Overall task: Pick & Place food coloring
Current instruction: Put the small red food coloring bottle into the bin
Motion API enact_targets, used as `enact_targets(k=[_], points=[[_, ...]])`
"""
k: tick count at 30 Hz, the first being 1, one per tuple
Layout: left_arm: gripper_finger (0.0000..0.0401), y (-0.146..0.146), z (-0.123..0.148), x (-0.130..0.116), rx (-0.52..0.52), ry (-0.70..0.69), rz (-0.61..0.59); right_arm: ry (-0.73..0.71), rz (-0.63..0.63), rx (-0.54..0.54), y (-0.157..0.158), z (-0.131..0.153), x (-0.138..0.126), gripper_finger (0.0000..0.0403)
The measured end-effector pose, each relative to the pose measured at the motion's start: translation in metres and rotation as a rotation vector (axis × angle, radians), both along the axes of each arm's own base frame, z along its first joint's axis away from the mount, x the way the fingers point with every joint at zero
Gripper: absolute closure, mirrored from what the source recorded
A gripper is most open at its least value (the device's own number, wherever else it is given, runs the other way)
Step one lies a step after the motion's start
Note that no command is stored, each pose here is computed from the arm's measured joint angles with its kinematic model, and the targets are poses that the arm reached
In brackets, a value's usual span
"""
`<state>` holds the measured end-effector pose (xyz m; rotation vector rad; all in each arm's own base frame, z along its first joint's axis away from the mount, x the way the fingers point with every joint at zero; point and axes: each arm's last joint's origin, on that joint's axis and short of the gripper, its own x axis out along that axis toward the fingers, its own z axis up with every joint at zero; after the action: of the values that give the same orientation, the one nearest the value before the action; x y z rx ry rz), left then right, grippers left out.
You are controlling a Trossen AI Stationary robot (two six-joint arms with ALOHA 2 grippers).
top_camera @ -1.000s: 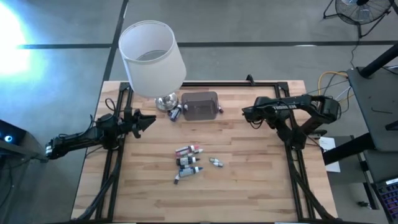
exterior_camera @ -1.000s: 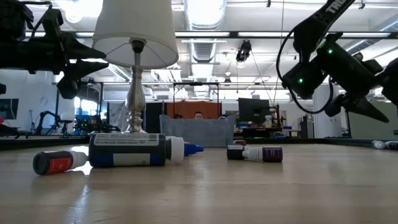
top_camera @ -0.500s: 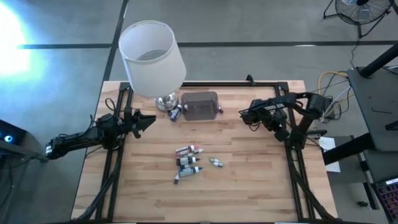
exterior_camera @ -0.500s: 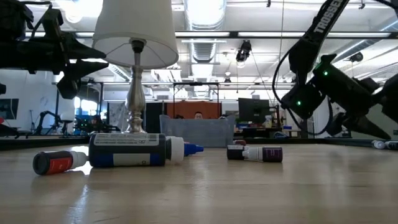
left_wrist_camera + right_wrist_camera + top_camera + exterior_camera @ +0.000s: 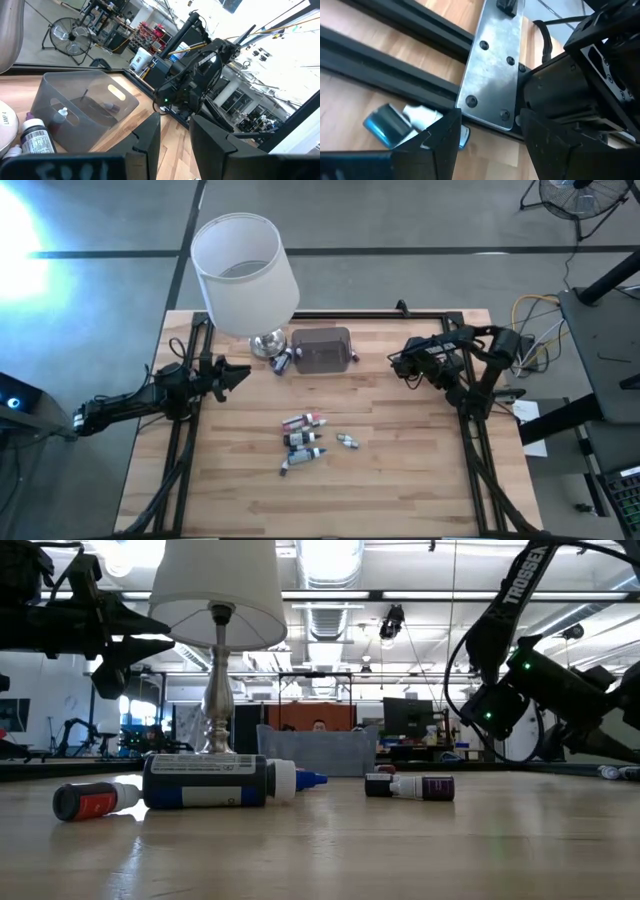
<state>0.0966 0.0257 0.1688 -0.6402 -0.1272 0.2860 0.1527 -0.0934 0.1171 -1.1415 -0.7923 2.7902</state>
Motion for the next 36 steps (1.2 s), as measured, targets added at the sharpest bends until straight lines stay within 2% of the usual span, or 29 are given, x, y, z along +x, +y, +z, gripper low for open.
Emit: enact_targets(k=[7,11,17,23,26,30,33,36], points=[[0.0316,0.000,0.000,0.000,0.000,0.000,0.000,-0.014,-0.088,0.009,-0.016,-0.001,-0.008,0.0204],[0.0316,0.000,0.000,0.000,0.000,-0.001,0.000,-0.067,-0.012,0.058,-0.020,-0.005,-0.010,0.0205],[0.0316,0.000,0.000,0.000,0.000,-0.001,0.000,-0.061,-0.028,0.047,-0.021,-0.005,-0.010,0.0205],[0.0316,0.000,0.000,0.000,0.000,0.000,0.000,-0.105,0.012,0.072,-0.024,-0.002,-0.004,0.0205],[0.0316,0.000,0.000,0.000,0.000,-0.001,0.000,-0.179,0.036,0.038,-0.029,0.005,0.007,0.0204],[0.0316,0.000,0.000,0.000,0.000,0.000,0.001,-0.371,0.110,-0.043,-0.038,0.021,0.025,0.0204],[0.0316,0.000,0.000,0.000,0.000,0.000,0.000,-0.501,0.163,-0.152,-0.044,0.035,0.038,0.0204],[0.0316,0.000,0.000,0.000,0.000,-0.001,0.000,-0.490,0.190,-0.239,-0.042,0.051,0.040,0.0204]])
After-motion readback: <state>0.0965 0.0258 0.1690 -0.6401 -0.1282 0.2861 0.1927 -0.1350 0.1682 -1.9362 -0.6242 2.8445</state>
